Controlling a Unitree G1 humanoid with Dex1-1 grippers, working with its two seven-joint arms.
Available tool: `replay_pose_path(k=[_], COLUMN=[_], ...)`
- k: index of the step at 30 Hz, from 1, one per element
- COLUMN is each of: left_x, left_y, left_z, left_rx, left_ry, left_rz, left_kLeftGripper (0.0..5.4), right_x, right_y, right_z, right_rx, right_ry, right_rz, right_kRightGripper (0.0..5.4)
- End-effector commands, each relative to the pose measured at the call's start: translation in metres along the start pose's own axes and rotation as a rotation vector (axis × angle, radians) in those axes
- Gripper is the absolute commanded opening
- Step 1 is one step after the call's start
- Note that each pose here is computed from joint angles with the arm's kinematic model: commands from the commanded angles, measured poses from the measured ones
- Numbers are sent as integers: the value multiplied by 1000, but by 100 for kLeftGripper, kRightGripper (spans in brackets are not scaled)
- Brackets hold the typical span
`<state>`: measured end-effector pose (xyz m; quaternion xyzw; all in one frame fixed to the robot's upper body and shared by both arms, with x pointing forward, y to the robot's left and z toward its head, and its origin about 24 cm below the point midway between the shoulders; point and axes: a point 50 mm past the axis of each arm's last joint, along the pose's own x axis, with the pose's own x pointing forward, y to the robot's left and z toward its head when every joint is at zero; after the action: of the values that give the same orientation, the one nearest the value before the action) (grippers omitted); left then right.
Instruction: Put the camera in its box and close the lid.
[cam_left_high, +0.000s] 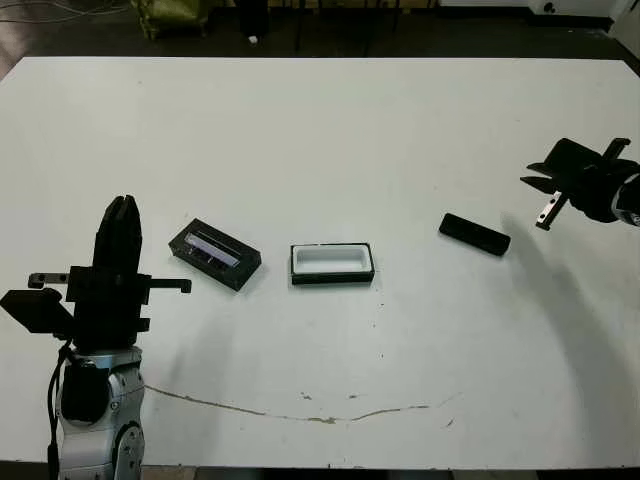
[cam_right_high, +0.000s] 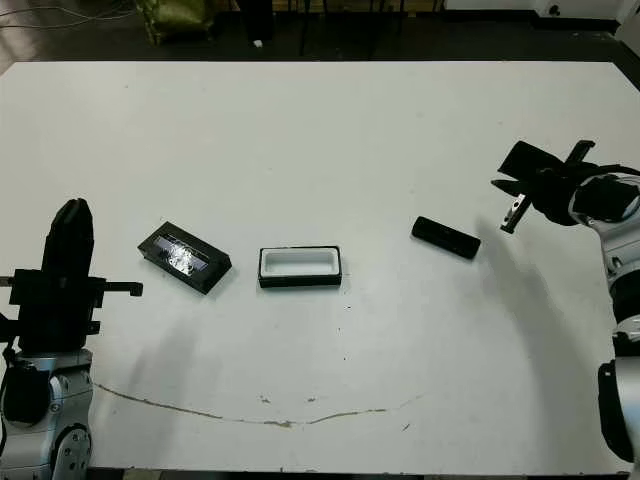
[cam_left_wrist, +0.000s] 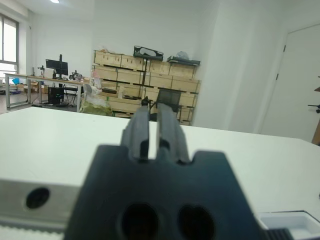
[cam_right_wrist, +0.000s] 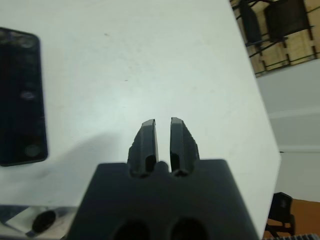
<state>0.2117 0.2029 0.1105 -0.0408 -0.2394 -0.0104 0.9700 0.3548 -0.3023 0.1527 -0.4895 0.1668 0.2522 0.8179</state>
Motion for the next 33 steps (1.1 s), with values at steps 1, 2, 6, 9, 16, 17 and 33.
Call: replay_pose_path(k=[1, 2, 6, 9, 16, 17, 33], left_x=[-4, -4, -4, -4, -4, -4, -5], left_y=[2, 2, 4, 3, 3, 3, 2], left_z=[-6, -6, -7, -6, -7, -7, -5], left_rx=[-12, -14, -4, -4, -9, -7, -5], left_ry=[41, 38, 33, 39, 33, 33, 57], left_rz=[6, 1, -5, 2, 0, -1, 24], left_kLeftGripper=[1, 1, 1, 1, 1, 1, 1], right_x=[-1, 0, 0, 1, 0, 0, 4], right_y=[5, 5, 9, 11, 15, 16, 35], right_z=[-5, -5, -4, -5, -2, -2, -11], right_rx=[31, 37, 54, 53, 30, 19, 56], right_ry=[31, 32, 42, 39, 67, 68, 63], right_rz=[52, 66, 120, 154, 228, 242, 309], right_kRightGripper=[0, 0, 0, 0, 0, 0, 0])
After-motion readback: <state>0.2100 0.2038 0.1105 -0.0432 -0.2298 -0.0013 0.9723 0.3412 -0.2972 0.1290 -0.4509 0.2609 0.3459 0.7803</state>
